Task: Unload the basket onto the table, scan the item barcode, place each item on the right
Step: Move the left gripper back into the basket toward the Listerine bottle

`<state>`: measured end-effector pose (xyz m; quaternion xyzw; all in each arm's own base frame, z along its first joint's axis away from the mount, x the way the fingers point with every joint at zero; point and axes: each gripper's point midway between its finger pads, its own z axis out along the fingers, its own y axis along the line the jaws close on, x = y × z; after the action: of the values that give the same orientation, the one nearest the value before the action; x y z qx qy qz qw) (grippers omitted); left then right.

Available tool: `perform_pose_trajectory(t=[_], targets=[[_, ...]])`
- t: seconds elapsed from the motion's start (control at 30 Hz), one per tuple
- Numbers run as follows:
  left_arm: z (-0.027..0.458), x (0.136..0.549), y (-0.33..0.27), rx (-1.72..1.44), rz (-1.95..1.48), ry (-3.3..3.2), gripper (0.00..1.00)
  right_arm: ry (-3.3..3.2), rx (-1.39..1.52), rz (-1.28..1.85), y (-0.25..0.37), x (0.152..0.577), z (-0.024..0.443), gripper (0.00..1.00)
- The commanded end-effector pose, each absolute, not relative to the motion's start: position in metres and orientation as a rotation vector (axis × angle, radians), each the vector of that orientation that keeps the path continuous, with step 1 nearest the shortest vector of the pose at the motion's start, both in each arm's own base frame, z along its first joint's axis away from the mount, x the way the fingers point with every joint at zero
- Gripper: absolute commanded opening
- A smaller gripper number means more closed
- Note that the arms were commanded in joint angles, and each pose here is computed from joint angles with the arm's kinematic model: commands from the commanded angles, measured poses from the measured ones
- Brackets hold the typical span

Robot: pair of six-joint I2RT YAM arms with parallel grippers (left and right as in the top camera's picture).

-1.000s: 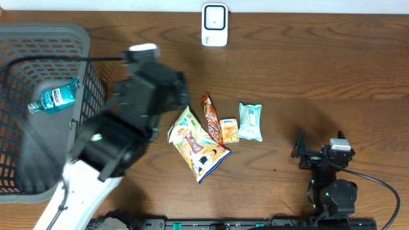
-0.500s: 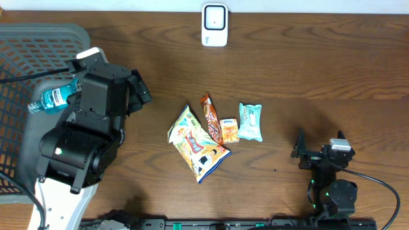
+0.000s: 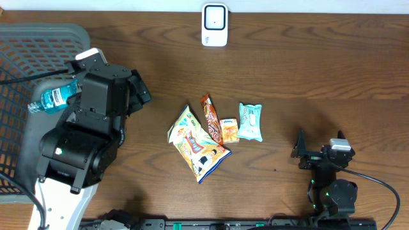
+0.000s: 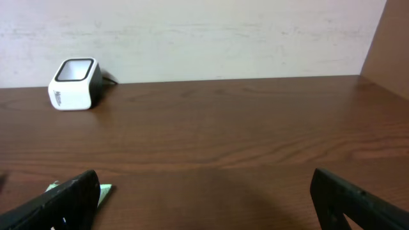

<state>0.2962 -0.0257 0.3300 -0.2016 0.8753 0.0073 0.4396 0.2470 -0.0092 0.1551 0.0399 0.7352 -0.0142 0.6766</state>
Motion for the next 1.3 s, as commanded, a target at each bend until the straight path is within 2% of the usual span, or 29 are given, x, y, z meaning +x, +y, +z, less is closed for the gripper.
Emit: perform_pose_trajectory(t=[0.0,0.27,0.73,1.0,1.27], targets=[[0.340,0.296,-0.013,-0.561,0.038,2.125,0.98,1.659,0.078,-0.034,-0.008,0.247,0.153,0.99],[0.341,0.297,0.039,-0.767,0.119,2.053,0.98,1.659,0.078,-0.034,-0.008,0.247,0.153,0.99],[0.330,0.272,0.129,-1.252,0.201,1.867,0.98,1.659,0.078,-0.034,-0.008,0.247,0.153,0.99],[0.276,0.254,0.161,-1.659,0.244,1.835,0.98,1.659,0.078,-0.034,-0.008,0.247,0.153,0.99],[0.233,0.260,0.168,-1.804,0.226,1.943,0.98,1.659,0.078,-0.034,-0.008,0.247,0.153,0.99]])
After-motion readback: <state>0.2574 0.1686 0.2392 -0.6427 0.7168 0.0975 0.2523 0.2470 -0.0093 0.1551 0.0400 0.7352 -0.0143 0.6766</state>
